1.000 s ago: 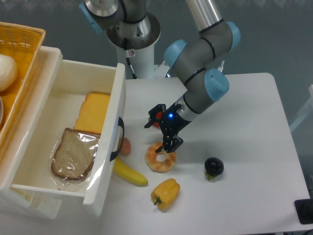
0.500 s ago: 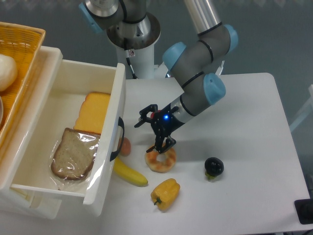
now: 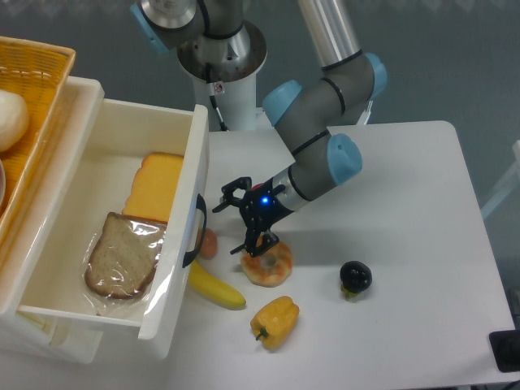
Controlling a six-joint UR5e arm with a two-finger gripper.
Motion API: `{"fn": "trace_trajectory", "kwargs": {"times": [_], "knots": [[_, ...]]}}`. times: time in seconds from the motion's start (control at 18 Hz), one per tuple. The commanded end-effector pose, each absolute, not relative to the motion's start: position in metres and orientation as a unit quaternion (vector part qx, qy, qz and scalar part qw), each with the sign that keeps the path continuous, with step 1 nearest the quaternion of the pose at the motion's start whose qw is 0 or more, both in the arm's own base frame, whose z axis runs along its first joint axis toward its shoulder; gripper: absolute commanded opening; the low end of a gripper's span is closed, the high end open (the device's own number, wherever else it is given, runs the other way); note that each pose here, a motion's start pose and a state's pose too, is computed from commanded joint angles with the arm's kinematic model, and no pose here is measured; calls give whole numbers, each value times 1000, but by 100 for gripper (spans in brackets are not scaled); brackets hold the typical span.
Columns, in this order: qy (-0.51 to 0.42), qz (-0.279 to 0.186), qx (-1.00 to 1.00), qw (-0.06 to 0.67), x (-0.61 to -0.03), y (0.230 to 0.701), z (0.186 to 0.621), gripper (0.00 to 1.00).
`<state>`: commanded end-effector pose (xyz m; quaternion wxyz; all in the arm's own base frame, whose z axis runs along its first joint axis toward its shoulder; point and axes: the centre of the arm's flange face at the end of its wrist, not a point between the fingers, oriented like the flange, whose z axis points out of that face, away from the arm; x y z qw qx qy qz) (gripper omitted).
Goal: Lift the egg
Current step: 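Rotate the gripper and swing it toward the small orange egg by the drawer, then lower the open gripper around the small orange egg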
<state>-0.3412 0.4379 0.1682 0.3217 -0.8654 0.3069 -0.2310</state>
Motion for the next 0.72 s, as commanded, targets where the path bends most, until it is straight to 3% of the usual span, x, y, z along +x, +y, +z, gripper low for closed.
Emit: {"fn": "trace_trajectory", "kwargs": {"times": [0.33,0.72], "knots": [[369,-223,-837,337,-340,440,147,100],[367,-223,-836,342,-341,438,146,100]]}}
